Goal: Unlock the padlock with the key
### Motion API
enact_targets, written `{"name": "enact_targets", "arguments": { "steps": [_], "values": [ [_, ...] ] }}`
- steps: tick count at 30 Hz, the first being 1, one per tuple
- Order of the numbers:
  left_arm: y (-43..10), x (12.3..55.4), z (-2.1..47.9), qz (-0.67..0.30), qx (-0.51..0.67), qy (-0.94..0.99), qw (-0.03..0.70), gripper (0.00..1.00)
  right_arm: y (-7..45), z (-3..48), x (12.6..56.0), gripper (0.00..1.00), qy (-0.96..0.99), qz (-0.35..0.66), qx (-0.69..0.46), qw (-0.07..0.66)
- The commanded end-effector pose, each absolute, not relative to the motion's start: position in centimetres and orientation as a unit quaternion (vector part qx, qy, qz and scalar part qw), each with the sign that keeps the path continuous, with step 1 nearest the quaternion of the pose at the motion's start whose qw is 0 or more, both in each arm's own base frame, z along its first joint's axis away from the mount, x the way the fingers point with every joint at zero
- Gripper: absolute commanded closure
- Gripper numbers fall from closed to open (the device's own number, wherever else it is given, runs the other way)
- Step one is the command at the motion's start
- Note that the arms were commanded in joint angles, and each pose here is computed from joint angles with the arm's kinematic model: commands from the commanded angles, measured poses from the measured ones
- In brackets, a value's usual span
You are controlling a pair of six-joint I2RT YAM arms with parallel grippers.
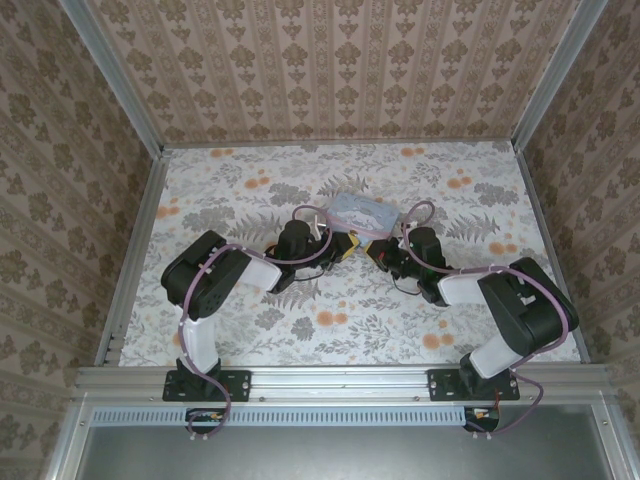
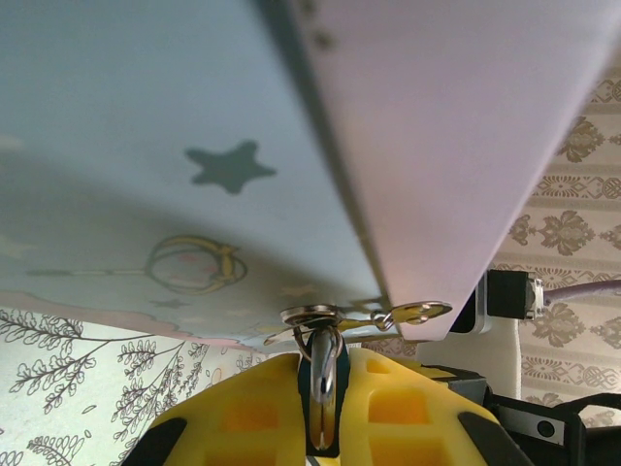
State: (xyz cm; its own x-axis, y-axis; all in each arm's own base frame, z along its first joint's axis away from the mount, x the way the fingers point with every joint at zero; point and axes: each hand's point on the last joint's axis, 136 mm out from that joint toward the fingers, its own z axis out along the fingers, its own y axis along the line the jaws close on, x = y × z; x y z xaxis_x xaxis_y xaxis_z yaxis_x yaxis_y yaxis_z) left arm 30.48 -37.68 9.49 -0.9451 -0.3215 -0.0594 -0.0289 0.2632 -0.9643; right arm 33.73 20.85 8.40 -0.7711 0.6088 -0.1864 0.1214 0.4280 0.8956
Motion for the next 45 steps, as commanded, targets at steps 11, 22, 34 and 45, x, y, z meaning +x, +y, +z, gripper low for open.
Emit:
{"name": "enact_targets", "arguments": {
  "steps": [11, 22, 34, 45],
  "values": [
    [-38.3, 30.7, 10.8, -0.613, -0.087, 0.773, 0.141, 1.00, 21.2, 10.2, 34.3, 1.00, 0.801, 0.491, 0.213, 0.268],
    [-38.4, 30.8, 10.9, -0.614, -0.086, 0.772, 0.141, 1.00, 20.8, 9.2, 33.5, 1.00, 0.806, 0.484, 0.219, 0.263],
    [-38.2, 31.0, 10.8, -0.612, -0.089, 0.773, 0.143, 1.00, 20.3, 8.3, 32.9, 1.00, 0.813, 0.473, 0.224, 0.256],
    [-38.2, 31.1, 10.8, -0.612, -0.090, 0.773, 0.143, 1.00, 20.2, 8.9, 32.8, 1.00, 0.820, 0.464, 0.216, 0.257]
  ]
}}
